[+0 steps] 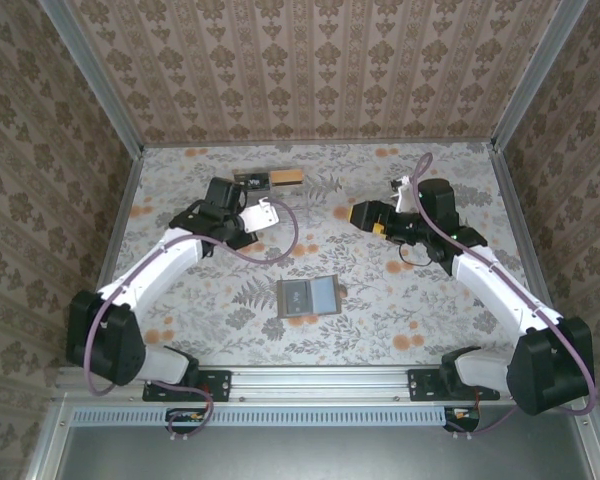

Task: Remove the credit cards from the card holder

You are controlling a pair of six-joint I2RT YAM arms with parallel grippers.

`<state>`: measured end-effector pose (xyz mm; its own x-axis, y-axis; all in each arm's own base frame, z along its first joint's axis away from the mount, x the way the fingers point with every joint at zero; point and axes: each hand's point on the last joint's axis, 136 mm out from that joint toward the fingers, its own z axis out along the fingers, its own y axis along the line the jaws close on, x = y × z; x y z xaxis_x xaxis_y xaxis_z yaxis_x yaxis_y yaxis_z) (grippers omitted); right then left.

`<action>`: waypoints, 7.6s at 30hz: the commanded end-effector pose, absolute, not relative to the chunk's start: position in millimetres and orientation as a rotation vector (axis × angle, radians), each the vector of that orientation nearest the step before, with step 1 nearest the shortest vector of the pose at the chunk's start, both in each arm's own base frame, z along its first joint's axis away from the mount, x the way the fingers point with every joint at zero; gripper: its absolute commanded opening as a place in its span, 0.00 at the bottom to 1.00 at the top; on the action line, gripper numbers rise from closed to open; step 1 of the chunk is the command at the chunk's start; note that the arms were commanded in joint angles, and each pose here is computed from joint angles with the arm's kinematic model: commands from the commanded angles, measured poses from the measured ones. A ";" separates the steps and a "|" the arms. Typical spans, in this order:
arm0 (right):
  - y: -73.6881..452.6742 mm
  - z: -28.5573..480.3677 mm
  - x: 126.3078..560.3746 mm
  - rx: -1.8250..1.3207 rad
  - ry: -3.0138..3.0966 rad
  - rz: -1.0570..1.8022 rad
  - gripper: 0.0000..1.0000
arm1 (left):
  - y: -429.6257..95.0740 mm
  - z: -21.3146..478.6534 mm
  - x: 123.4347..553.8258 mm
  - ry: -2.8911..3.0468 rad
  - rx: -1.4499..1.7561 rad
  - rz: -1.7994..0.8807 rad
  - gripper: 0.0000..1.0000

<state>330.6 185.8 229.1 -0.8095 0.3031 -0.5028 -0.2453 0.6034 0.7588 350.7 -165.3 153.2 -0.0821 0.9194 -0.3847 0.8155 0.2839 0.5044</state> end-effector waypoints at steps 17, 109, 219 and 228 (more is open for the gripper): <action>190.2 228.3 337.2 0.020 2.263 1.185 1.00 | -177.4 114.8 415.7 1.748 1.737 0.295 0.00; 227.5 181.7 302.7 -0.098 2.438 1.037 0.99 | -139.3 228.9 414.9 1.972 0.851 0.264 1.00; 234.2 30.5 229.8 -0.257 2.830 0.461 0.38 | -260.4 49.1 194.9 2.929 0.029 -0.897 0.33; 238.6 21.9 229.3 -0.250 2.851 0.476 0.37 | -260.1 38.6 193.1 2.964 0.021 -0.878 0.33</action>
<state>234.5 237.7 27.8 -0.9499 -0.1302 -0.2841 -0.2143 0.9330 0.2892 194.4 -260.5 41.7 -0.9982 -0.0212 -0.0559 0.0140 0.8262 -0.5632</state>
